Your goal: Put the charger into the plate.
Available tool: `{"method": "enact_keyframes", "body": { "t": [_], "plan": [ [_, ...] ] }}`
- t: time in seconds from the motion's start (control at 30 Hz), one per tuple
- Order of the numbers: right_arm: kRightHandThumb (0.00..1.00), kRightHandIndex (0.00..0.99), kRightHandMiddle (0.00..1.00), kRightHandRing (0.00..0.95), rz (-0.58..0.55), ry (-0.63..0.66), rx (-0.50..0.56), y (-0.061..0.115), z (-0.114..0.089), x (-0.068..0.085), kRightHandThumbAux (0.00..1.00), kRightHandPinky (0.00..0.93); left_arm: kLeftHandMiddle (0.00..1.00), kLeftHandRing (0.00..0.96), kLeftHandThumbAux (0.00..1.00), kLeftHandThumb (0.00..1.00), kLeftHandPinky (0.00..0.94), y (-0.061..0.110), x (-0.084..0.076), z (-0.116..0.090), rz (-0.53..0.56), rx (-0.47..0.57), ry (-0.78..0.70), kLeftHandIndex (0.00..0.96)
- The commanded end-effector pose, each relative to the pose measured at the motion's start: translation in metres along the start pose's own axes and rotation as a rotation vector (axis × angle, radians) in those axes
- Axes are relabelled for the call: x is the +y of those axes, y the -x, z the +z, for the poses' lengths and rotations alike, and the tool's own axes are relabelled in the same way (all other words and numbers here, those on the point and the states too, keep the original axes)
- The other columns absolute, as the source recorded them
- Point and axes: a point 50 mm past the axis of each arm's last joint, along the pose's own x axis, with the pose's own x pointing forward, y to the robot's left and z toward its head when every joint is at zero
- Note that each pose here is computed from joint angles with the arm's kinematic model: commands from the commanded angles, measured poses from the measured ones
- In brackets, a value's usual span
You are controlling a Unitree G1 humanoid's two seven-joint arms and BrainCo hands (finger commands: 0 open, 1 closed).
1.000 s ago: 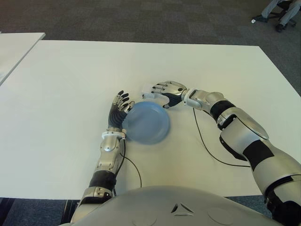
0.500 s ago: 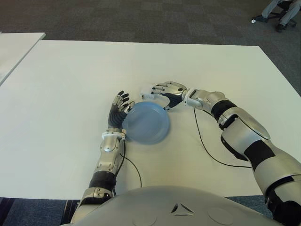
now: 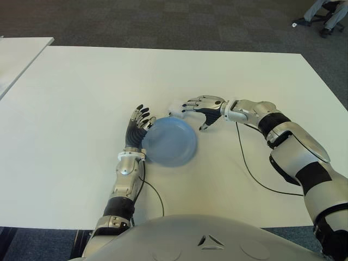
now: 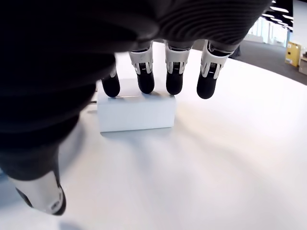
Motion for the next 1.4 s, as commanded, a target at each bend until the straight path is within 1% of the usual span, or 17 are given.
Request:
{"method": "enact_keyframes", "body": {
  "t": [0.03, 0.17, 0.3, 0.43, 0.6, 0.83, 1.0, 1.17, 1.3, 1.4],
  "plan": [
    [0.000, 0.000, 0.001, 0.008, 0.133, -0.027, -0.028, 0.011, 0.004, 0.030, 0.681, 0.000, 0.186, 0.191, 0.588, 0.000, 0.215, 0.008, 0.007, -0.018, 0.023, 0.097, -0.001, 0.107],
    [0.000, 0.000, 0.002, 0.009, 0.131, -0.032, -0.034, 0.017, 0.002, 0.032, 0.668, 0.000, 0.186, 0.191, 0.590, 0.000, 0.216, 0.008, 0.008, -0.018, 0.023, 0.096, -0.001, 0.106],
    [0.000, 0.000, 0.009, 0.015, 0.126, -0.032, -0.043, 0.025, -0.001, 0.030, 0.621, 0.000, 0.186, 0.190, 0.591, 0.000, 0.213, 0.008, 0.010, -0.018, 0.022, 0.096, -0.006, 0.107],
    [0.000, 0.000, 0.015, 0.020, 0.137, -0.018, -0.043, 0.030, -0.004, 0.029, 0.585, 0.000, 0.181, 0.186, 0.591, 0.000, 0.207, 0.007, 0.011, -0.019, 0.021, 0.096, -0.010, 0.104],
    [0.000, 0.000, 0.018, 0.022, 0.152, 0.003, -0.045, 0.040, -0.009, 0.030, 0.562, 0.000, 0.167, 0.174, 0.586, 0.000, 0.195, 0.007, 0.012, -0.019, 0.023, 0.103, -0.015, 0.092],
    [0.000, 0.000, 0.022, 0.025, 0.161, 0.003, -0.044, 0.048, -0.010, 0.033, 0.561, 0.000, 0.169, 0.179, 0.585, 0.000, 0.206, 0.007, 0.014, -0.021, 0.028, 0.110, -0.016, 0.094],
    [0.000, 0.000, 0.027, 0.033, 0.152, -0.008, -0.041, 0.058, -0.010, 0.041, 0.565, 0.000, 0.165, 0.172, 0.585, 0.000, 0.196, 0.006, 0.015, -0.021, 0.028, 0.112, -0.014, 0.093],
    [0.000, 0.000, 0.034, 0.041, 0.146, -0.003, -0.040, 0.064, -0.010, 0.044, 0.578, 0.000, 0.163, 0.169, 0.586, 0.000, 0.194, 0.006, 0.016, -0.022, 0.031, 0.115, -0.014, 0.093],
    [0.000, 0.000, 0.033, 0.039, 0.147, 0.007, -0.046, 0.074, -0.010, 0.045, 0.586, 0.000, 0.165, 0.171, 0.586, 0.000, 0.199, 0.006, 0.016, -0.023, 0.031, 0.118, -0.016, 0.093],
    [0.000, 0.000, 0.032, 0.038, 0.149, 0.009, -0.048, 0.078, -0.010, 0.046, 0.588, 0.000, 0.169, 0.175, 0.584, 0.000, 0.203, 0.005, 0.017, -0.023, 0.030, 0.118, -0.018, 0.095]
  ]
}}
